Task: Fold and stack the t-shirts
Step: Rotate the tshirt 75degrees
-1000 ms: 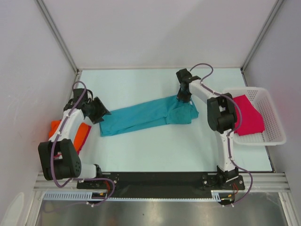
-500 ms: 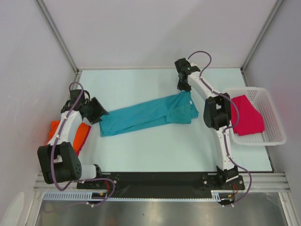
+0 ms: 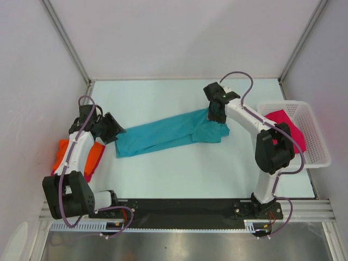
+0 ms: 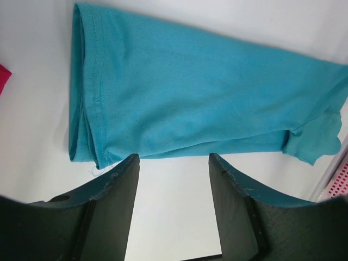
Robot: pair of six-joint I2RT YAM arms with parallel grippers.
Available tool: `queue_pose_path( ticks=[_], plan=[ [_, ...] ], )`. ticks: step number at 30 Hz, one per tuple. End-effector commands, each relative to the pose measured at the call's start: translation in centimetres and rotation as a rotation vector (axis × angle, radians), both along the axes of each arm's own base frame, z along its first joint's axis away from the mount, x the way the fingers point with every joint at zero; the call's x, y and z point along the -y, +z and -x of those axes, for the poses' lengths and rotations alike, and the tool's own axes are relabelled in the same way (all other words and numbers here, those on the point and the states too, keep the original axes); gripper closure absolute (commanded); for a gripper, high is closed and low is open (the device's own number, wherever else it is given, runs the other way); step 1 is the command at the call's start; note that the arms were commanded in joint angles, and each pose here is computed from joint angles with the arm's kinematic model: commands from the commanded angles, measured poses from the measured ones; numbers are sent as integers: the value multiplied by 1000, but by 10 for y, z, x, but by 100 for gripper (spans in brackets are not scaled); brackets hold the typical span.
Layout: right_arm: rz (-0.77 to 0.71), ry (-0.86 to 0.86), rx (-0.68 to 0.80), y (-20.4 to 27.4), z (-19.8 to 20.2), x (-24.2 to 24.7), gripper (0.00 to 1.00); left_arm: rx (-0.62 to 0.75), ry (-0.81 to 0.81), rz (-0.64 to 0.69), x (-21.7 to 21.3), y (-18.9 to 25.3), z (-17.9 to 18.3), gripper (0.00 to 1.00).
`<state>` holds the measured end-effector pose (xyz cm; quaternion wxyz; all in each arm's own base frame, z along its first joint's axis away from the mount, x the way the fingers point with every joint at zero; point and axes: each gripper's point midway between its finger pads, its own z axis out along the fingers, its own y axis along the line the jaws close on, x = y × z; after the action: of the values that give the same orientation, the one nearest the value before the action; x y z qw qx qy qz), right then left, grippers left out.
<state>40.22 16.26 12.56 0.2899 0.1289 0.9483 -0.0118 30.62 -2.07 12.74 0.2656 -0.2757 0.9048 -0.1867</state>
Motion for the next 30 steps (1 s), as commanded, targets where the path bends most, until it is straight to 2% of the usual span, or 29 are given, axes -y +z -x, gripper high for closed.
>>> queue_pose_path(
  ticks=[1, 9, 19, 24, 30],
  plan=[
    [-34, 8, -76, -39, 17, -11, 57, 51, -25, 4, 2, 11, 4, 40],
    [32, 39, -206, -93, 30, -14, 57, 51, -28, -5, 0, 9, 4, 40],
    [67, 8, -298, -133, 35, 2, 57, 34, -29, -7, -5, 5, -3, 40],
    [38, -99, -320, -139, 38, 22, 57, 40, -30, 6, -6, 7, -8, 40],
    [-15, -165, -289, -131, 9, 35, 56, 51, -37, 17, -6, 12, -10, 40]
  ],
)
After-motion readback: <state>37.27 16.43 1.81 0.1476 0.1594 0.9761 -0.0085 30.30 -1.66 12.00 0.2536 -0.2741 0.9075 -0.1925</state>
